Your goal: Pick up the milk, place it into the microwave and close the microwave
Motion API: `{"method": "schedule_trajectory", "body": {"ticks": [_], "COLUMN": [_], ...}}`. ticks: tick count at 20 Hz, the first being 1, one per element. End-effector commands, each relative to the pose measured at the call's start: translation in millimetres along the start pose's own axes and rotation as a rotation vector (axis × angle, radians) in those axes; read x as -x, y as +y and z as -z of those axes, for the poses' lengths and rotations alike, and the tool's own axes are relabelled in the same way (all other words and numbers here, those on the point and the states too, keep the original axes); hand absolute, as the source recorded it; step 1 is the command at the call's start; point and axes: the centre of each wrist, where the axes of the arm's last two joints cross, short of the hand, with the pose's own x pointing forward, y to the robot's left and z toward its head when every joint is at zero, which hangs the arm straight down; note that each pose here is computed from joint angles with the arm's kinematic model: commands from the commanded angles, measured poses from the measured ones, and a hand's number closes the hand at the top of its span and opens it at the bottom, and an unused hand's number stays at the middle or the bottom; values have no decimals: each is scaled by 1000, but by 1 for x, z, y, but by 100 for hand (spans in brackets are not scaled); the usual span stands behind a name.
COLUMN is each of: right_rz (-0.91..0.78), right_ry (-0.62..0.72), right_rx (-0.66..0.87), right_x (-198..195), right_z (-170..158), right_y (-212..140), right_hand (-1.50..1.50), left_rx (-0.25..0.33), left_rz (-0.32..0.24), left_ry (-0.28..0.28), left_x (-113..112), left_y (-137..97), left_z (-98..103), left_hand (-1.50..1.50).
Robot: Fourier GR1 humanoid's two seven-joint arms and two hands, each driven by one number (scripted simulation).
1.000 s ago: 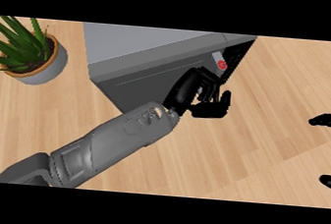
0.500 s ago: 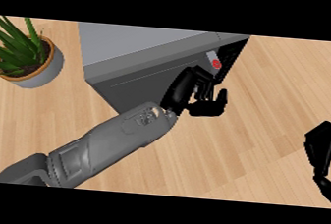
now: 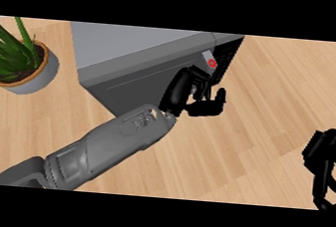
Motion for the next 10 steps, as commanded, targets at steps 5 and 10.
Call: {"method": "schedule_trajectory", "body": {"ticks": [5,10], "right_rz": [27,42], "right_ry": [-51,-58], "right_rx": [-90,-69], "right_x": [-7,-7], "right_z": [12,10], "right_y": [9,16], "right_hand": [150,150], "left_rx": [71,-194], "left_rz": [-18,-90], "left_ry": [-78,-17], "left_x": [-32,-28], "left_y": [-34,-20], "left_z": [13,19], "left_hand": [150,150]}}
